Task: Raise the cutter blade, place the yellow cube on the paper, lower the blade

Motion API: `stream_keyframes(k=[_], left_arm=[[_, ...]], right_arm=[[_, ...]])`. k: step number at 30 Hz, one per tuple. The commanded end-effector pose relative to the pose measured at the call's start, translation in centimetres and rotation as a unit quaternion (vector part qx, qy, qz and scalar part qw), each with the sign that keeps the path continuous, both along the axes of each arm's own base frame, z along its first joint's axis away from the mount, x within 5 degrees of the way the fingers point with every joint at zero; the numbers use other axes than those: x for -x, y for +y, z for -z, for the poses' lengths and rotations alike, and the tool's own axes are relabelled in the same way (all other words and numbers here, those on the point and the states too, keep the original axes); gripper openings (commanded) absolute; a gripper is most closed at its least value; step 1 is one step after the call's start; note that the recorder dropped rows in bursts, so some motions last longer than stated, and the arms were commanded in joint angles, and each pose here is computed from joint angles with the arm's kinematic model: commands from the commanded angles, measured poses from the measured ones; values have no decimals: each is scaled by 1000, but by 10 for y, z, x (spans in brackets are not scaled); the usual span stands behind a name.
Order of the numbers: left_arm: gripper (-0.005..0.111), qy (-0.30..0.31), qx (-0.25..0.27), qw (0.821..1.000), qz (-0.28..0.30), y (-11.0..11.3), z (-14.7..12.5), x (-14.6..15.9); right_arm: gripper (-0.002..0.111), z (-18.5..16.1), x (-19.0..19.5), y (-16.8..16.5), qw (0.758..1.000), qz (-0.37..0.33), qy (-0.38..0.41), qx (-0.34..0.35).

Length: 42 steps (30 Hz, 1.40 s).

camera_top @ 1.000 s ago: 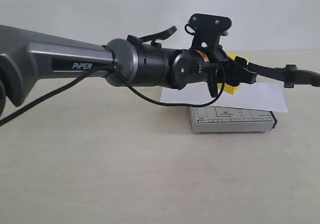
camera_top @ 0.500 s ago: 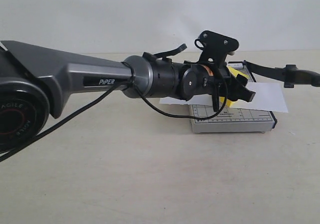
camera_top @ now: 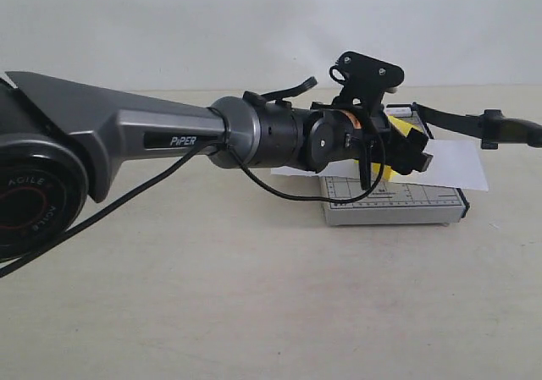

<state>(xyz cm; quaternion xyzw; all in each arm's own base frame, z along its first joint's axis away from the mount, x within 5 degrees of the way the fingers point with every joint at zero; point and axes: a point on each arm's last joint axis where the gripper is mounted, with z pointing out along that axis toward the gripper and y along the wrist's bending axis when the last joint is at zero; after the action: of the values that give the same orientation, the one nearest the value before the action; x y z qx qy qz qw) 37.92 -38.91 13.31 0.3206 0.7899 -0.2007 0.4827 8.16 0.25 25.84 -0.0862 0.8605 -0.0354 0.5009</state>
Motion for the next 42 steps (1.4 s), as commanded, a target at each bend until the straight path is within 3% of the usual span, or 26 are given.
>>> stream_keyframes(k=[1, 5, 8, 9, 11, 12, 13, 16, 21, 26, 30, 33, 37, 42], left_arm=[[87, -17, 12, 1000, -5, -1, -3, -2], [87, -53, 43, 998, -13, -1, -29, -5], [85, -29, 33, 999, 6, 3, -65, 5], [79, -18, 22, 999, 17, 6, -78, 9], [46, -22, -10, 999, 44, 13, -109, 20], [19, -35, -19, 998, 54, 19, -131, 26], [5, -45, -25, 997, 60, 23, -144, 30], [5, -72, -4, 996, 54, 40, -185, 37], [4, -66, -9, 998, 8, 91, -195, 32], [4, -93, -1, 991, -101, 190, -194, 30], [4, -114, 13, 966, -232, 289, -189, 38], [4, -92, 8, 947, -308, 347, -185, 59], [4, -123, -31, 931, -342, 383, -188, 111], [4, -148, -33, 925, -348, 389, -181, 185]], right_arm=[[0, 0, 1, 0, 1000, -1, -3, 2], [0, 0, 1, 0, 1000, -1, -3, 2], [0, 0, 1, 0, 1000, -1, -3, 2], [0, 0, 1, 0, 1000, -1, -3, 2], [0, 0, 1, 0, 1000, -1, -3, 2], [0, 0, 1, 0, 1000, -1, -3, 2], [0, 0, 1, 0, 1000, -1, -3, 2], [0, 0, 1, 0, 1000, -1, -3, 2], [0, 0, 1, 0, 1000, -2, -3, 3], [0, 0, 1, 0, 1000, -2, -3, 3], [0, 0, 1, 0, 1000, -2, -3, 3], [0, 0, 1, 0, 1000, -2, -3, 3], [0, 0, 1, 0, 1000, -2, -3, 3], [0, 0, 1, 0, 1000, -2, -4, 2]])
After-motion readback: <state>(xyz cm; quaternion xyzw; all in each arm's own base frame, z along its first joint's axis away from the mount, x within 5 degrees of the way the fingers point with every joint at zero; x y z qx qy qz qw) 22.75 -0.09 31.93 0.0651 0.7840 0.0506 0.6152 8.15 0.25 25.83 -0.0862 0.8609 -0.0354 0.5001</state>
